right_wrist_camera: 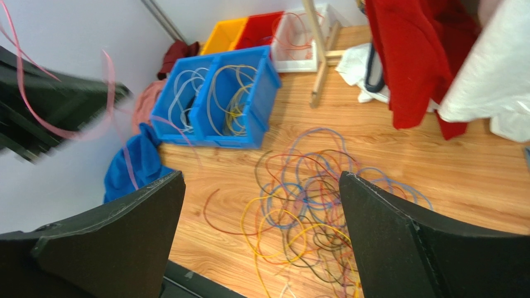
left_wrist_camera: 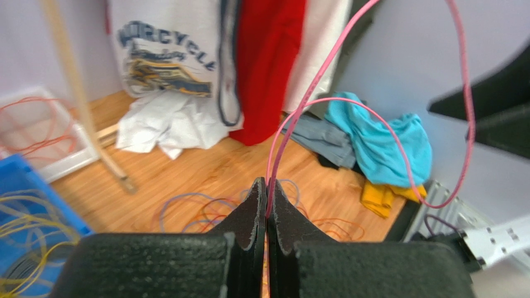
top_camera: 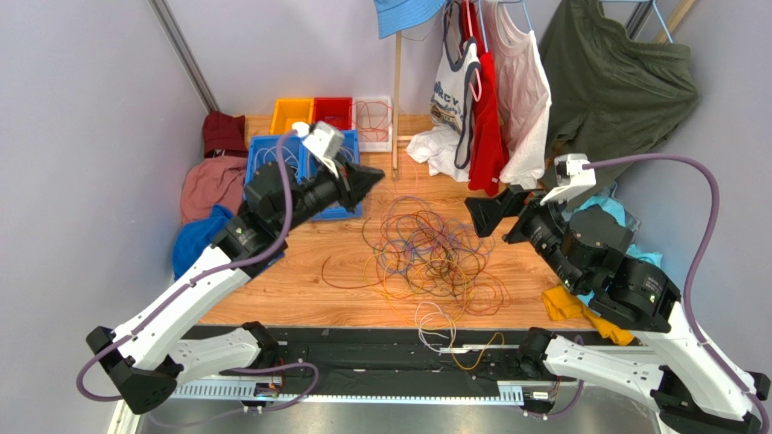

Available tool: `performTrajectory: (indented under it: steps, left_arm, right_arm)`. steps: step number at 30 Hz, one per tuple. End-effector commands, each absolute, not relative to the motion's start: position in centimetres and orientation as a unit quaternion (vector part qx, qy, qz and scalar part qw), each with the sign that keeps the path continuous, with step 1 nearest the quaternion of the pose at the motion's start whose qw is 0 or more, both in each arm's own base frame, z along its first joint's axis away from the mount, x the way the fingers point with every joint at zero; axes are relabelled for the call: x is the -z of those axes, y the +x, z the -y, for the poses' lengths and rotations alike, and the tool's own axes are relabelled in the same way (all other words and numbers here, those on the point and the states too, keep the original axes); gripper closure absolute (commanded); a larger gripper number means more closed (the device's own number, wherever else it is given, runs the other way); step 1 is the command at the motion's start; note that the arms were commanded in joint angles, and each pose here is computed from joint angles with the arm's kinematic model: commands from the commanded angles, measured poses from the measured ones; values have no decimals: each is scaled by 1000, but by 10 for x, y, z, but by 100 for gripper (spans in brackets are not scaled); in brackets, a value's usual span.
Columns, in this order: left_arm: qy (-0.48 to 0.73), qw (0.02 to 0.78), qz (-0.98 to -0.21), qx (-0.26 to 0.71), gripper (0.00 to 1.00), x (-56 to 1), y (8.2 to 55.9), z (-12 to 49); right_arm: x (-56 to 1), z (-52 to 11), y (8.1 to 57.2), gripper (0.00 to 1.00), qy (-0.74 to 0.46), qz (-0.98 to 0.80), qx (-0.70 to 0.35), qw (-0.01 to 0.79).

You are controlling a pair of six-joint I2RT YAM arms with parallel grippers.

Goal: Untangle the cables

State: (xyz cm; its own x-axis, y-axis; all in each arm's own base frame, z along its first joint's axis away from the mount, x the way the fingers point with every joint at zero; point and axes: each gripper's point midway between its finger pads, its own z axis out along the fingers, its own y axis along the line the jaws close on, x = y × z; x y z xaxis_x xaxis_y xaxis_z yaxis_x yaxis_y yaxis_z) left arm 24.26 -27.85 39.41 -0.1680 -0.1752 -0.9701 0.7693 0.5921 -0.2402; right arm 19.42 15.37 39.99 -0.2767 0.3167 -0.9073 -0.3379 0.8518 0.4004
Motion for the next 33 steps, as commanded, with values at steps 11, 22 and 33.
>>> performTrajectory:
  steps: [11,22,33]
  left_arm:
    - [113,708,-622,315,100,-574,324,232]
    - [30,849,-474,232,100,-692,364,198]
    - [17,904,-376,203,100,-716,409,191]
  right_arm:
    - [-327,-155,183,3,4,-762,-300,574]
    - [-242,-177,182,5,-3,-793,-308,525]
    - [-185,-212,175,9,-31,-828,-329,453]
